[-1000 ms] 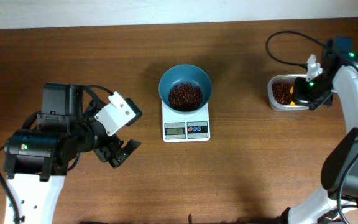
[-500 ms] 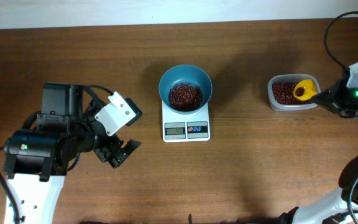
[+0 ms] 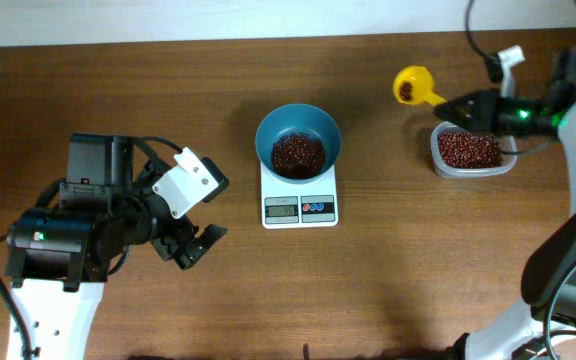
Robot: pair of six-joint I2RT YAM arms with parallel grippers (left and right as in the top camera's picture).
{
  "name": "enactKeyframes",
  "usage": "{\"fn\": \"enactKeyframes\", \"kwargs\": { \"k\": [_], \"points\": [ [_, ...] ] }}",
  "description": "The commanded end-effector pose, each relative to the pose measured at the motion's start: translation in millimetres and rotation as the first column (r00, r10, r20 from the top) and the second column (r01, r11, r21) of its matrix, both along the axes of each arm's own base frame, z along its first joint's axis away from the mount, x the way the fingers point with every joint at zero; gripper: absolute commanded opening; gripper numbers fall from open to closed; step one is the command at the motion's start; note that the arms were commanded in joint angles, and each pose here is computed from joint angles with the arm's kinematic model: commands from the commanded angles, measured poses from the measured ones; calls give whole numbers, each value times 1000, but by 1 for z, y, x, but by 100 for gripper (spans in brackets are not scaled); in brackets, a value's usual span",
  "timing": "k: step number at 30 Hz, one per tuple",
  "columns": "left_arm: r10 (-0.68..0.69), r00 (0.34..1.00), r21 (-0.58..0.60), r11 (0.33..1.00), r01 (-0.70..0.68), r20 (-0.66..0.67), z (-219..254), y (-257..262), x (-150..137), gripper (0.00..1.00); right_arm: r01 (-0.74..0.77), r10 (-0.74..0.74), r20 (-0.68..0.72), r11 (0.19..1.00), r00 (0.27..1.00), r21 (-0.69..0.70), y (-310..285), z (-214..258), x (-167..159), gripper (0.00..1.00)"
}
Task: Scoop item into bowl and weigh 50g on scale
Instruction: 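Carry the refilled scoop with the right gripper over the bowl, then tilt and shake the scoop to add beans into the bowl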
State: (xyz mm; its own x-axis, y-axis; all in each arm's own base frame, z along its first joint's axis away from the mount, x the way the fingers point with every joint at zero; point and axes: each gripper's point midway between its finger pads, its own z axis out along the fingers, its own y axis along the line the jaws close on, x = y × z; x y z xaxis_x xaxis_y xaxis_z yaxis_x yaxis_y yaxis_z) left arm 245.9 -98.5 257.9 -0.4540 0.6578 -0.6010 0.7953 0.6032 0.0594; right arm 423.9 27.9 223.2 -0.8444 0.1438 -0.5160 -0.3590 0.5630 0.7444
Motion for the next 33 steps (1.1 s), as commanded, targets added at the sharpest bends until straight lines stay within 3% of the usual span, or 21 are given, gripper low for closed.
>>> {"fn": "enactKeyframes", "kwargs": {
  "k": [1,7,11,15,21,24,27,29,32,33],
  "points": [
    [6,1000,-22,1000,-6,9,7,-2,2,99,-148,149,178,989,973,-16,55,33,9,4],
    [6,1000,-22,1000,-6,9,7,-2,2,99,-268,277,179,961,944,-72,120,27,0,4],
    [6,1000,-22,1000,-6,9,7,-2,2,99,-223,268,114,926,957,-306,132,-8,5,4],
    [6,1000,-22,1000,-6,9,7,-2,2,99,-265,321,112,900,941,-346,156,-13,-3,4],
    [6,1000,-22,1000,-6,9,7,-2,2,99,-242,302,45,836,952,-492,154,-35,-8,4],
    [6,1000,-22,1000,-6,9,7,-2,2,99,-242,322,77,830,944,-502,163,-23,-13,4],
    [6,1000,-22,1000,-6,9,7,-2,2,99,-210,298,51,775,953,-596,156,-34,-12,4],
    [6,1000,-22,1000,-6,9,7,-2,2,99,-196,310,107,796,945,-573,165,-8,-15,4],
    [6,1000,-22,1000,-6,9,7,-2,2,99,-165,282,64,713,957,-682,146,-23,-16,4],
    [6,1000,-22,1000,-6,9,7,-2,2,99,-161,286,79,724,955,-671,149,-19,-15,4]
  ]
}}
